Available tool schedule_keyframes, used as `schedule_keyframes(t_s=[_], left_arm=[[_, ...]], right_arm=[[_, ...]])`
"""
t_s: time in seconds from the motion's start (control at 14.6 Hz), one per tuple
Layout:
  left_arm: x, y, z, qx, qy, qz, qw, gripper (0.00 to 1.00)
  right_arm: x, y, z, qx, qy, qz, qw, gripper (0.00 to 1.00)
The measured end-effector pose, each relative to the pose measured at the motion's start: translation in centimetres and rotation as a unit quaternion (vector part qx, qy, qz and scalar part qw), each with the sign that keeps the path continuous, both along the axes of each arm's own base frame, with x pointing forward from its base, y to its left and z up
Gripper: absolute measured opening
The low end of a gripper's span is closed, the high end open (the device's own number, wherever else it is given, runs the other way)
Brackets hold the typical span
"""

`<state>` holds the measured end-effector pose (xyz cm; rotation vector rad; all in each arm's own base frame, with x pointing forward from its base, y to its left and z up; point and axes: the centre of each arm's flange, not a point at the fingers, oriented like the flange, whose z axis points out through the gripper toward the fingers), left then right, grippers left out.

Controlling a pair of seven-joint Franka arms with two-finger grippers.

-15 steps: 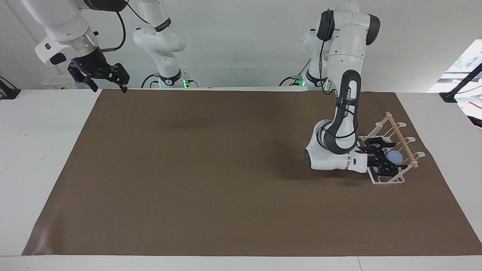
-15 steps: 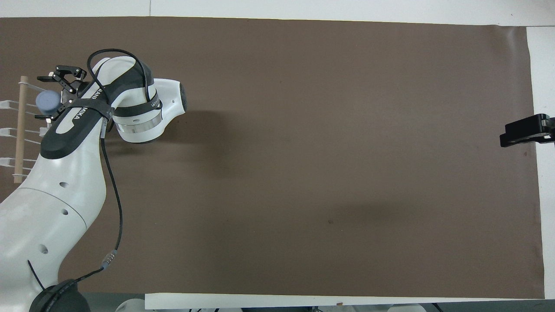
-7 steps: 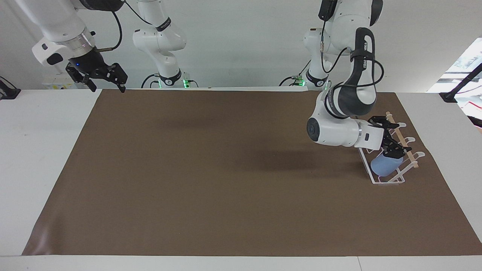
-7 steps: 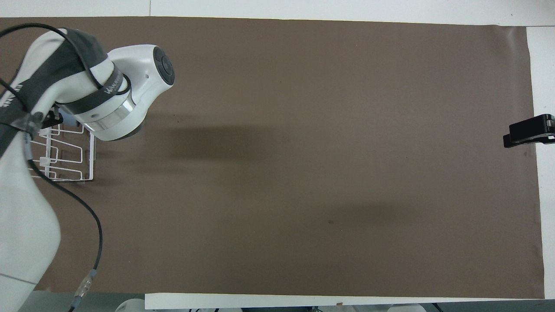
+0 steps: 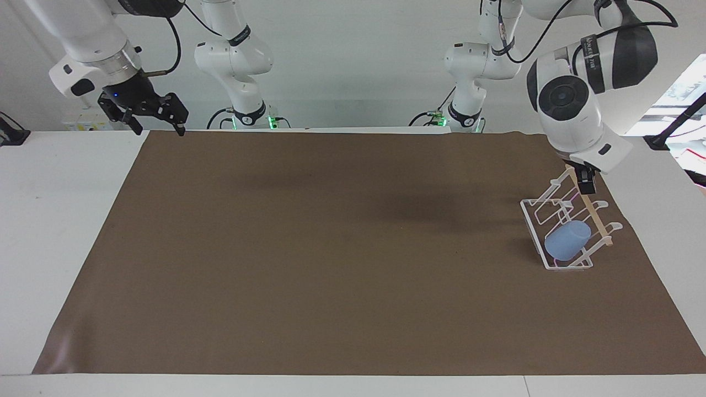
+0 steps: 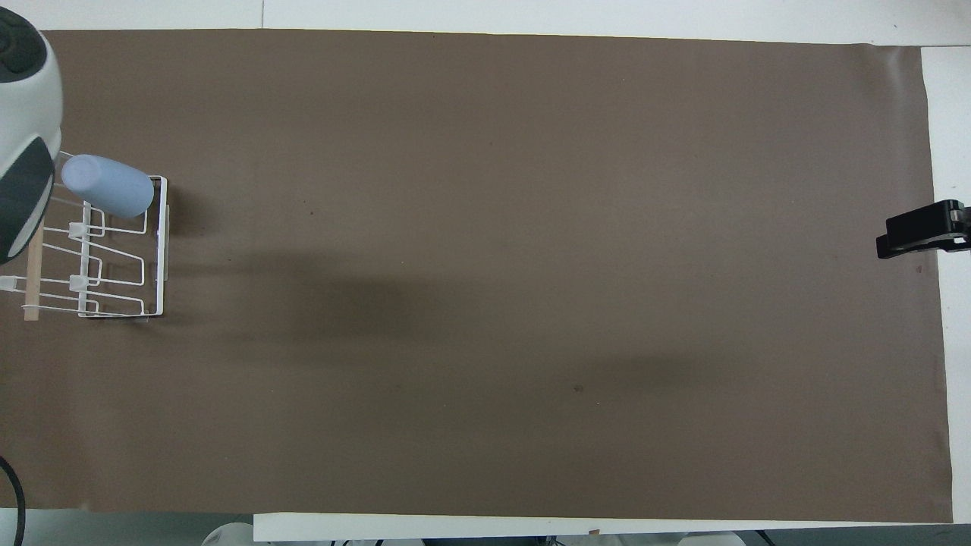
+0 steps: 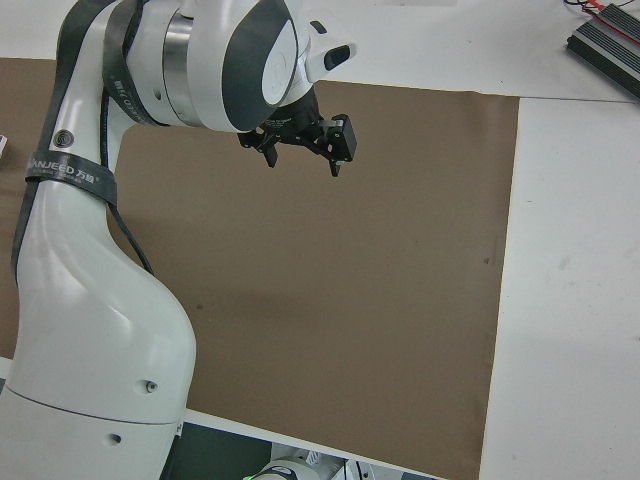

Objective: Hang cup on cup holder

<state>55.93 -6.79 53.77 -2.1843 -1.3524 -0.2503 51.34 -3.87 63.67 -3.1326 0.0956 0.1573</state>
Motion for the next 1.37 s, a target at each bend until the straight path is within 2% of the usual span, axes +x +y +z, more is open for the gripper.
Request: schedule_keyframes(t_s=[0.14,0.27,0.41,0.55,0.69,1.17,1.23,1.37], left_arm=[[0.0,1.4,0.8,-0.072,0.047,-0.076,0.993,1.00],[-0.2,2.4,1.9,-0.117,0.090,-0.170,0.974,1.00],[-0.6,2.0,2.9,-0.158,0.124,-0.267,0.943,1.00],[-1.1,1.9,3.8,-0.206,0.145,-0.352,0.901,1.00],[-1.6,2.7,4.9,-0.243,0.152,-0.423,0.859,1.00],[-2.9,1.3,7.8,-0.292,0.177,-0.553,0.760,1.00],[-2.8,1.1,8.2,-0.300,0.170,-0.564,0.750,1.00],[-2.5,1.0,9.0,-0.305,0.159,-0.573,0.744,1.00]], right_arm=[[0.0,-0.1,-0.1,0.000,0.001,-0.001,1.000,1.00],[0.0,-0.2,-0.1,0.000,0.003,-0.002,1.000,1.00],[0.0,-0.3,-0.2,0.000,0.004,-0.003,1.000,1.00],[0.0,0.0,-0.3,0.000,0.006,0.000,1.000,1.00],[-0.1,0.2,-0.3,0.000,0.007,0.002,1.000,1.00],[-0.1,0.2,-0.3,0.000,0.008,0.001,1.000,1.00],[-0.1,0.2,-0.3,0.000,0.008,0.002,1.000,1.00],[-0.1,0.2,-0.3,0.000,0.008,0.002,1.000,1.00]])
